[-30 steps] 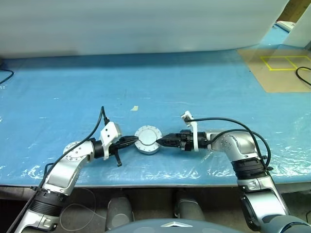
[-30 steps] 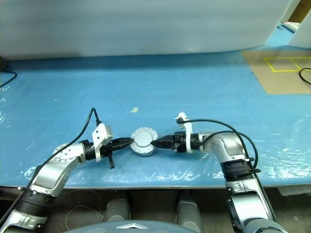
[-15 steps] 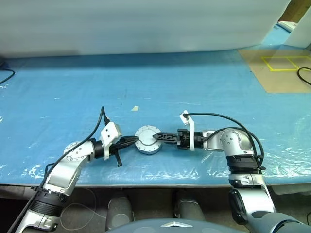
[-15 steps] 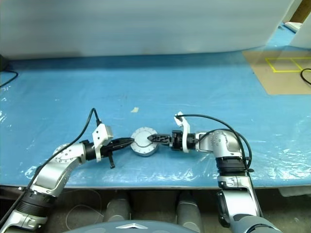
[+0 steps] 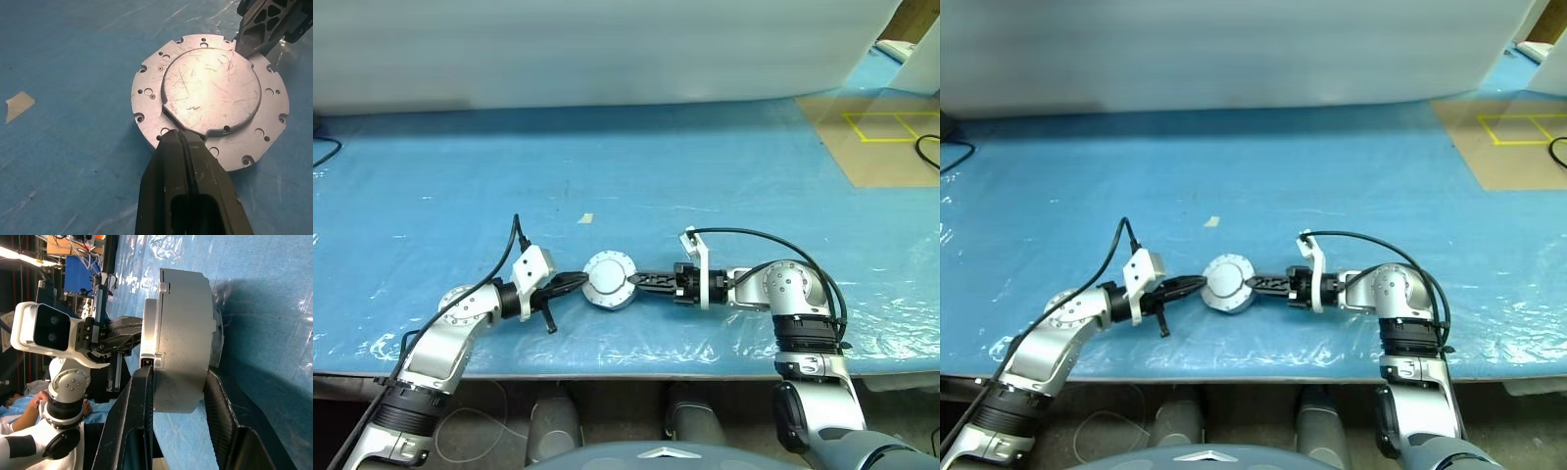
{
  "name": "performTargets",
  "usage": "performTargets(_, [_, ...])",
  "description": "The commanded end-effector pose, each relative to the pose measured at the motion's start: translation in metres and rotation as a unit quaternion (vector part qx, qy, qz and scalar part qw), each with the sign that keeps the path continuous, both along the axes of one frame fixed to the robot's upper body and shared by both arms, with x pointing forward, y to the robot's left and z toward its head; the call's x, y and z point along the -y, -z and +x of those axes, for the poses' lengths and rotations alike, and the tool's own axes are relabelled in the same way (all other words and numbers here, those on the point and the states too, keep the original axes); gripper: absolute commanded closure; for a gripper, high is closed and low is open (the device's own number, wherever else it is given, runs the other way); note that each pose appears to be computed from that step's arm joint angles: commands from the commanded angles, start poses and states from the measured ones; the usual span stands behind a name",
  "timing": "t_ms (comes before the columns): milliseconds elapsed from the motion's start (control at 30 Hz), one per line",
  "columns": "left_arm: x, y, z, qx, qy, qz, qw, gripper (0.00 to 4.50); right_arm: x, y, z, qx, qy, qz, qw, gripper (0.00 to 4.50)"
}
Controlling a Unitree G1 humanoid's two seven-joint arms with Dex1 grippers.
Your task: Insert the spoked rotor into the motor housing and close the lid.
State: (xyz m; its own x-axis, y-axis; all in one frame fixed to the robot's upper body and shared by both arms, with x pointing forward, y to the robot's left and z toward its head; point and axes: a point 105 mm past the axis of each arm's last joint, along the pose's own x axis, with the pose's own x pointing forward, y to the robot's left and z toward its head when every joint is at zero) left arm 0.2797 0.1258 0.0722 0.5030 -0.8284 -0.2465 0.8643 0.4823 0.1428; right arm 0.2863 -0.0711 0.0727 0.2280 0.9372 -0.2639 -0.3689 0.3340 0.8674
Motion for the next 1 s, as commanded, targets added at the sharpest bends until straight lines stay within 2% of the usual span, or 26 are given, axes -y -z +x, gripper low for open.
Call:
performTargets(33, [0.003, 0.013, -0.005, -0.021, 0.003, 0.011, 1.0, 4.5, -0.009, -0.015, 0.0, 0.024, -0.012, 0.03, 0.999, 3.42])
performTargets(100, [0.004, 0.01, -0.003, -0.018, 0.0, 0.003, 1.0, 4.5, -0.009, -0.012, 0.0, 0.026, -0.01, 0.021, 0.999, 3.42])
performTargets(267, [0.005, -0.014, 0.006, -0.032, -0.04, -0.107, 0.993, 4.5, -0.009, -0.009, 0.001, 0.029, -0.004, 0.016, 0.999, 3.42])
performTargets(333, [-0.001, -0.022, 0.01, -0.042, -0.068, -0.151, 0.985, 4.5, -0.009, -0.013, 0.003, 0.03, 0.003, 0.036, 0.999, 3.42])
performTargets(467, [-0.022, -0.041, 0.022, -0.081, -0.136, -0.271, 0.95, 4.5, -0.01, -0.029, 0.012, 0.033, 0.029, 0.092, 0.995, 3.42])
performTargets(567, [-0.034, -0.044, 0.024, -0.104, -0.166, -0.321, 0.926, 4.5, -0.01, -0.04, 0.02, 0.033, 0.05, 0.13, 0.99, 3.42])
performTargets(667, [-0.039, -0.041, 0.022, -0.129, -0.182, -0.354, 0.908, 3.87, -0.01, -0.052, 0.027, 0.033, 0.065, 0.167, 0.983, 3.42])
performTargets(767, [-0.034, -0.039, 0.019, -0.162, -0.178, -0.396, 0.886, 2.93, -0.011, -0.06, 0.031, 0.033, 0.076, 0.191, 0.978, 3.42])
performTargets(1000, [-0.022, -0.06, 0.021, -0.192, -0.154, -0.487, 0.838, 0.49, -0.014, -0.065, 0.03, 0.036, 0.079, 0.203, 0.975, 3.42])
